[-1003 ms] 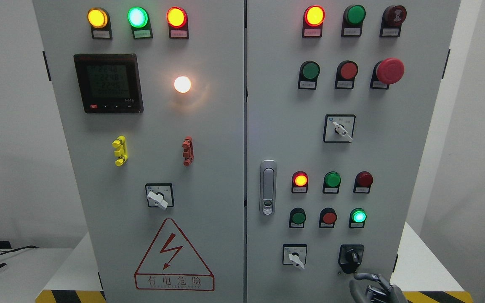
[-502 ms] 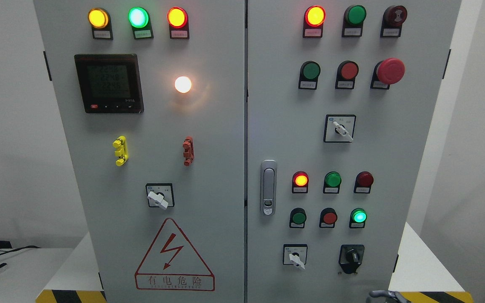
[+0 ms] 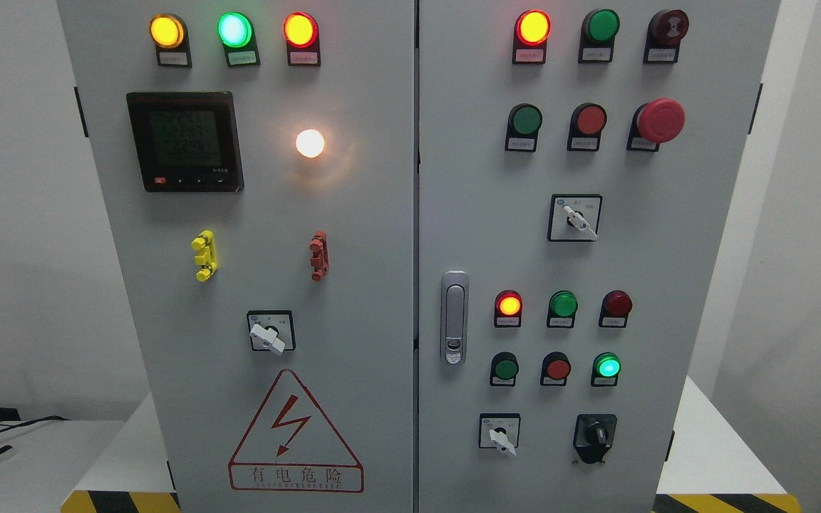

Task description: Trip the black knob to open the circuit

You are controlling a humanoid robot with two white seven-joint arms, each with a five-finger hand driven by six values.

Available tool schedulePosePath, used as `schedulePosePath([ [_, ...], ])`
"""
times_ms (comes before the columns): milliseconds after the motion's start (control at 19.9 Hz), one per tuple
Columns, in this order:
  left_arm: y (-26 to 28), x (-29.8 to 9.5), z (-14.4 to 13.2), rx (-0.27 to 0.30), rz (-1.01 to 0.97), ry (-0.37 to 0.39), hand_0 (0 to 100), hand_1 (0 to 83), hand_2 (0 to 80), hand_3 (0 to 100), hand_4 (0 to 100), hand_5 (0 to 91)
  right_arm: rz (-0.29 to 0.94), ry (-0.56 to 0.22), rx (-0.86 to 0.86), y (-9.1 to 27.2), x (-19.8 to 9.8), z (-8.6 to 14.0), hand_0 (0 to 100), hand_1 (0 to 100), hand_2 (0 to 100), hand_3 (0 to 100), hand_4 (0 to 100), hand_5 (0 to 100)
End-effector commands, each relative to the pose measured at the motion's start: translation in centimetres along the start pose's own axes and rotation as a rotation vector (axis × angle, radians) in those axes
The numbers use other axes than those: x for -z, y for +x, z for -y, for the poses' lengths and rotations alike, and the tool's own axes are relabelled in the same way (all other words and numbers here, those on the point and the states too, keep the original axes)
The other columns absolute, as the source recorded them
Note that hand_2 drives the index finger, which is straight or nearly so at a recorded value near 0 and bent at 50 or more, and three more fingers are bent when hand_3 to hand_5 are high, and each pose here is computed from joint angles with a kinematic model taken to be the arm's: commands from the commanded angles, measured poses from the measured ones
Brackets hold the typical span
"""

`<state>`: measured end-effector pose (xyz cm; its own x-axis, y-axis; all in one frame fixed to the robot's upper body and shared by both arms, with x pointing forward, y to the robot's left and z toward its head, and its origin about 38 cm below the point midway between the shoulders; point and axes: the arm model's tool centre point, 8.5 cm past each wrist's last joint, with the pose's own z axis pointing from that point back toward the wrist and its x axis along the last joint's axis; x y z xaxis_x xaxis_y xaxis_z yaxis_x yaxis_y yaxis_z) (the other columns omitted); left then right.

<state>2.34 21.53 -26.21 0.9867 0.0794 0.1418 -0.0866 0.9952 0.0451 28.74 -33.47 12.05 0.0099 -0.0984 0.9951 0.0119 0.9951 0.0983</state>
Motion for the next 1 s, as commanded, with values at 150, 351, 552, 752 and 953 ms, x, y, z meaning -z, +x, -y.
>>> schedulePosePath([
  [150, 0.02, 0.00, 0.03, 0.030, 0.001, -0.005, 12, 38.9, 0.0, 0, 0, 0.0, 0.072, -0.016, -0.043, 3.91, -3.43, 2.68, 0, 0, 21, 45, 41, 38],
  [351, 0.02, 0.00, 0.03, 0.030, 0.001, -0.005, 12, 38.9, 0.0, 0, 0, 0.0, 0.067, -0.015, -0.033, 3.68, -3.54, 2.56, 0, 0, 14, 31, 29, 30],
  [552, 0.02, 0.00, 0.03, 0.030, 0.001, -0.005, 12, 38.9, 0.0, 0, 0, 0.0, 0.065, -0.009, -0.027, 3.54, -3.50, 2.32, 0, 0, 13, 27, 26, 27],
  [752, 0.01, 0.00, 0.13, 0.030, 0.001, -0.006, 12, 38.9, 0.0, 0, 0, 0.0, 0.060, -0.003, -0.023, 3.38, -3.46, 2.08, 0, 0, 12, 25, 25, 26],
  [953, 0.02, 0.00, 0.03, 0.030, 0.001, -0.005, 12, 38.9, 0.0, 0, 0, 0.0, 0.060, -0.004, -0.021, 3.36, -3.47, 2.06, 0, 0, 12, 25, 25, 25],
])
